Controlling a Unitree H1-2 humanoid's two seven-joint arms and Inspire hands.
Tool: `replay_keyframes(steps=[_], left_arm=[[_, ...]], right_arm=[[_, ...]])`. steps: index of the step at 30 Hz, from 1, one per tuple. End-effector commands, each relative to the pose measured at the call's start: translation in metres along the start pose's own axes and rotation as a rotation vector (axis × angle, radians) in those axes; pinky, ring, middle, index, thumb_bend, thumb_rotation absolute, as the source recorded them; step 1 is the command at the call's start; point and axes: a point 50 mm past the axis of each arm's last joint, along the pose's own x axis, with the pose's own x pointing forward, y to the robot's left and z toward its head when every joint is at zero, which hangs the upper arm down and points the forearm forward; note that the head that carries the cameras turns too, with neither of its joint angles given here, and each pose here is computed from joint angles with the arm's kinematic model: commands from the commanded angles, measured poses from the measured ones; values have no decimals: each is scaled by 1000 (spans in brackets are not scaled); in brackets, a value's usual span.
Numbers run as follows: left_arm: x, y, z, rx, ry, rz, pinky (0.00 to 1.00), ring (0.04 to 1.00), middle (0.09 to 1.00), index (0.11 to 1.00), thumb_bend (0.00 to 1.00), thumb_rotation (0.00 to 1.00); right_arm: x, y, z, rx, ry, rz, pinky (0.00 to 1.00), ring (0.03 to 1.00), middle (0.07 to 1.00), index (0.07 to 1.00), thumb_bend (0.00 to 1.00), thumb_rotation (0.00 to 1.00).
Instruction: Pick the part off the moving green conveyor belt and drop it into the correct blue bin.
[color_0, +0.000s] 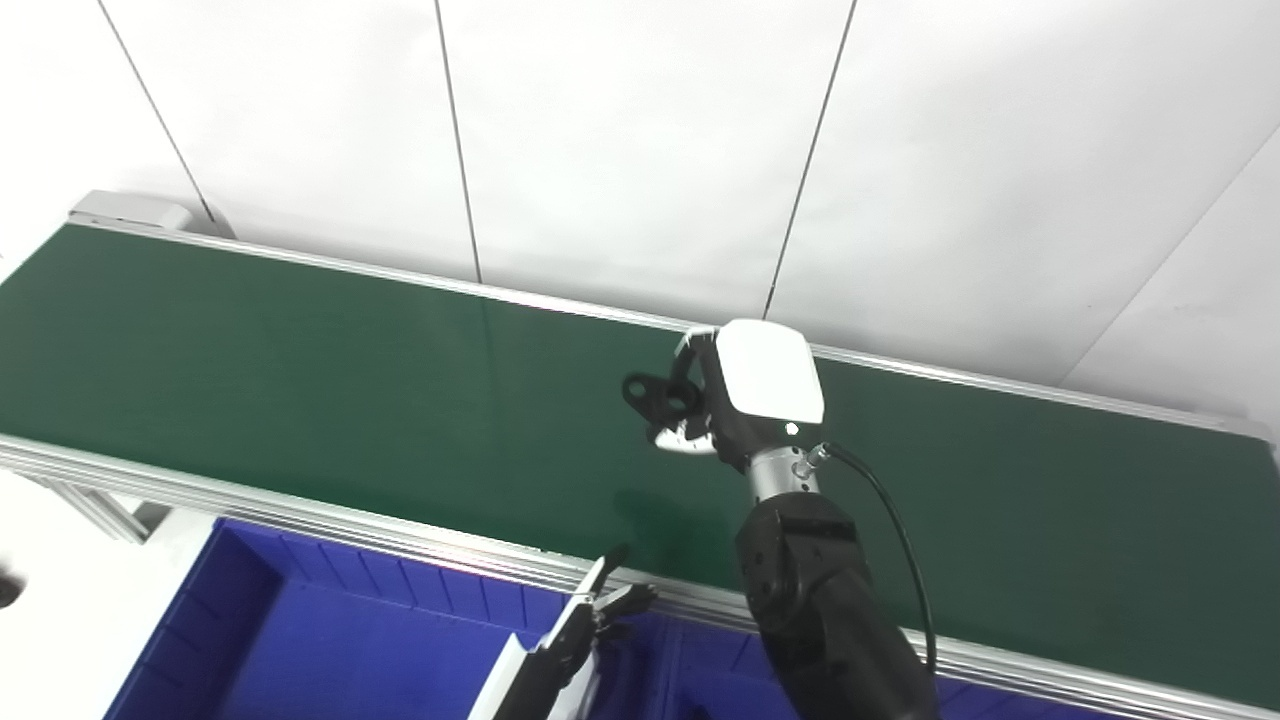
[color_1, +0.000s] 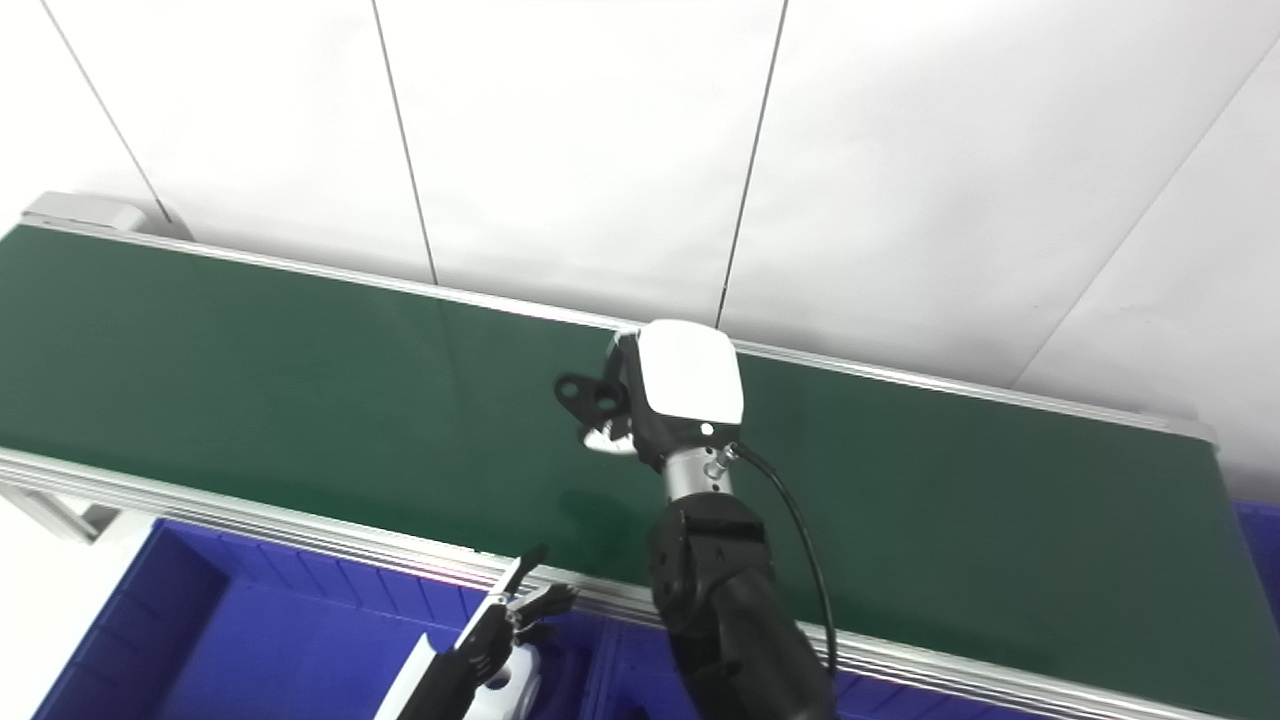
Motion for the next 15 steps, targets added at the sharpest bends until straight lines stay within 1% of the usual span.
replay_keyframes(steps=[1,2,5,8,9,10,12,13,15], left_arm=[[0,7,10,9,-53,4,805,864,866,998,851,833],[-1,10,11,22,-44,6,799,863,867,1000,860,857],[-2,22,15,22,-41,15,817,875,874,1000,836,861],[0,30,17,12,-41,24,829,877,874,1000,846,866],[1,34,18,4,-40,16,851,887,881,1000,845,871],[1,36,19,-2,-38,10,904,913,900,1000,832,880],[2,45,23,-5,-41,-1,923,923,907,1000,829,889],[2,50,23,-5,-44,-4,947,936,916,1000,797,893],[4,59,26,-2,-51,-9,969,947,924,1000,768,905]], right_arm=[[-5,-24,4,-15,3,-81,105,164,252,487,501,155],[-10,-29,4,-21,8,-92,106,166,252,485,502,155],[-31,-42,1,-14,29,-117,114,171,255,480,502,156],[-47,-49,1,0,46,-121,128,190,283,483,502,155],[-55,-51,1,2,58,-122,129,192,285,483,503,155],[-60,-53,1,3,67,-122,127,191,283,483,503,155],[-67,-56,5,8,83,-119,125,190,282,483,504,154],[-72,-57,6,6,94,-115,124,188,279,483,504,154],[-83,-60,9,11,119,-102,123,187,277,483,504,154]])
